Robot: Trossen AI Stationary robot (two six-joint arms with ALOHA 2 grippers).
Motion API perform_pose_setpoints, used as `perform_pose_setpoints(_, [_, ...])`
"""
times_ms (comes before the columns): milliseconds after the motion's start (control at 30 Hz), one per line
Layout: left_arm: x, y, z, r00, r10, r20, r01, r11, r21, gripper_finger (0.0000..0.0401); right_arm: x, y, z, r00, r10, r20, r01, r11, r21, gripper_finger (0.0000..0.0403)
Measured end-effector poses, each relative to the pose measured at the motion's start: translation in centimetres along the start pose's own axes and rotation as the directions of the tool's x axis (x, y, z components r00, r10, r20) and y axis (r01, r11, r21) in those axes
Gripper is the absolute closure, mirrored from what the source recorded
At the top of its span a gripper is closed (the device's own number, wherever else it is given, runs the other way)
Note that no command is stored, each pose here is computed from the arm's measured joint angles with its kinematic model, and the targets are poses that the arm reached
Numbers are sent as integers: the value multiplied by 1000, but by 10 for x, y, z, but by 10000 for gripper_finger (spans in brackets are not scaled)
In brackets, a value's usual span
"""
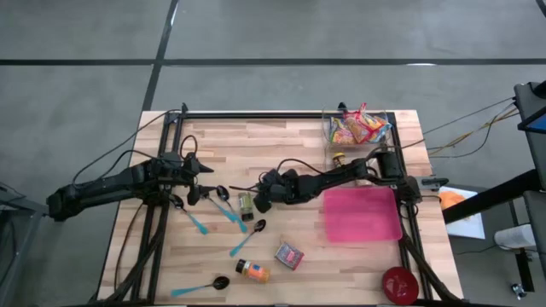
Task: Pick & Place Food Item
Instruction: Put the black and green seasoning can into the bottom transparent bin
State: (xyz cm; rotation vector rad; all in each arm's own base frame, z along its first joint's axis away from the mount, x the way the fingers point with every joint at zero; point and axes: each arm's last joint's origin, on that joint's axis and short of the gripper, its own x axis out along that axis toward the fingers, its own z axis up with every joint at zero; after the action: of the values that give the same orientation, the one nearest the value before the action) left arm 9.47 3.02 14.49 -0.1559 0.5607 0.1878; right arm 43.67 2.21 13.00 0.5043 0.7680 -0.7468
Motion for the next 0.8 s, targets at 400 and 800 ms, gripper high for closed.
perform_pose_setpoints(400, [0,0,0,1000,1,0,-1,1000,0,56,3,-10,-3,997,-65,-42,65,998,-15,26])
perform_pose_setpoints(800, [0,0,0,1000,0,0,0,1000,0,56,3,-10,-3,997,-66,-42,66,998,-12,35])
